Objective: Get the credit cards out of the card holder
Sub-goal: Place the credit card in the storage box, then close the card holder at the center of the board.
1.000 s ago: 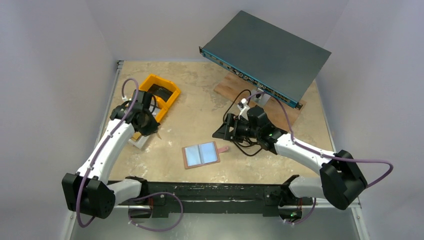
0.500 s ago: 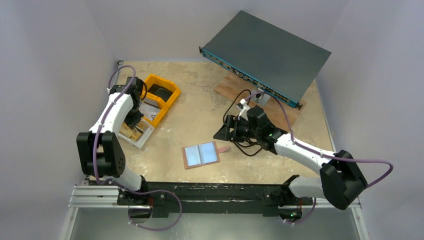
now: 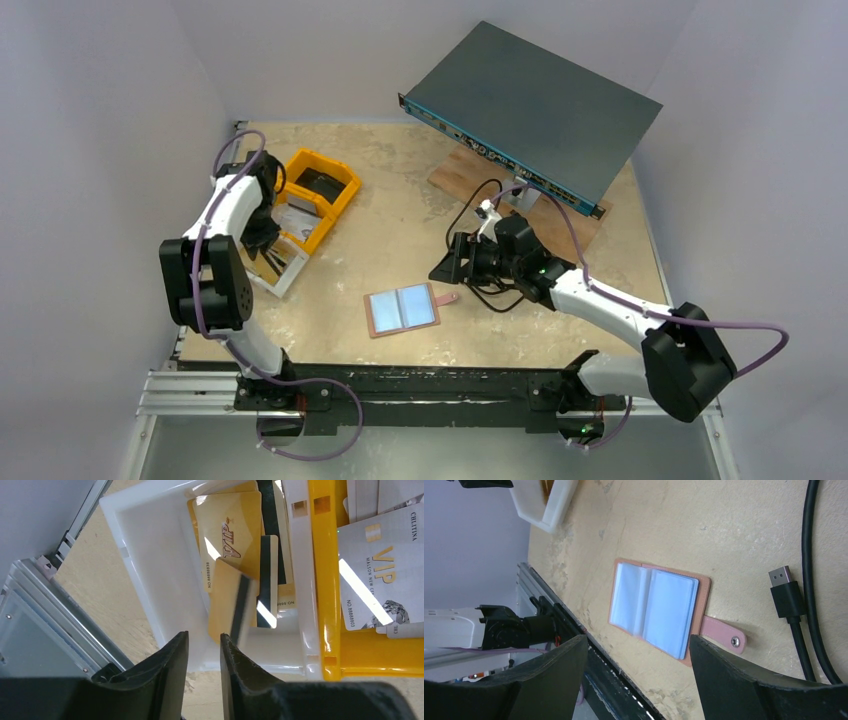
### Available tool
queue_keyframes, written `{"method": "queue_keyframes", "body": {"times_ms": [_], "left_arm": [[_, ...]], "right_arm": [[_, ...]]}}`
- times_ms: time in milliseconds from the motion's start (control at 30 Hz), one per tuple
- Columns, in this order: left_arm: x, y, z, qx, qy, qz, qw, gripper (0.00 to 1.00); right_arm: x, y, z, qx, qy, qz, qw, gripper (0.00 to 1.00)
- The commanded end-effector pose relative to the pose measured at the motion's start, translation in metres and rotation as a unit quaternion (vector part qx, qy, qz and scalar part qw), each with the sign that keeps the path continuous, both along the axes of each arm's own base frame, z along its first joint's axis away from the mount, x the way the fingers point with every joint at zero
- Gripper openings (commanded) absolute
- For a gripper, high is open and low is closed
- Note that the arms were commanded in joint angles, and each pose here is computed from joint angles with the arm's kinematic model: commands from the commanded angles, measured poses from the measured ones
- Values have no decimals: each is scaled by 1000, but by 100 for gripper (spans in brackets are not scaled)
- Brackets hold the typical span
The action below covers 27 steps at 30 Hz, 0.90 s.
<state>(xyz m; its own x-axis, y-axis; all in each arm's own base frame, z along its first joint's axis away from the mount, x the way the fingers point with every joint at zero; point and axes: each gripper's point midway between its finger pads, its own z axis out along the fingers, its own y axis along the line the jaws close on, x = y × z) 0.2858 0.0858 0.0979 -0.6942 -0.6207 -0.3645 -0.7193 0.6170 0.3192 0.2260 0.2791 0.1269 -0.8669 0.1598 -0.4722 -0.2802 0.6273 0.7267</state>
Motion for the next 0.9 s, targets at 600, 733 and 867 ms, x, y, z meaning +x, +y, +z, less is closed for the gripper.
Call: {"method": "queue_keyframes", "body": {"times_ms": [600,733,867], "left_arm": [[-40,-156,28,-208,-145,-209,944,65],[-66,-205,6,-274,-119,-252,921,65],[-88,-240,-22,-321,-90,-278,901,65]], "right_arm": [[11,-9,-16,-85,-27,-25,996,74],[7,2,-21,-99,-26,-13,995,71],[3,16,-28,-114,-23,1,993,68]]}}
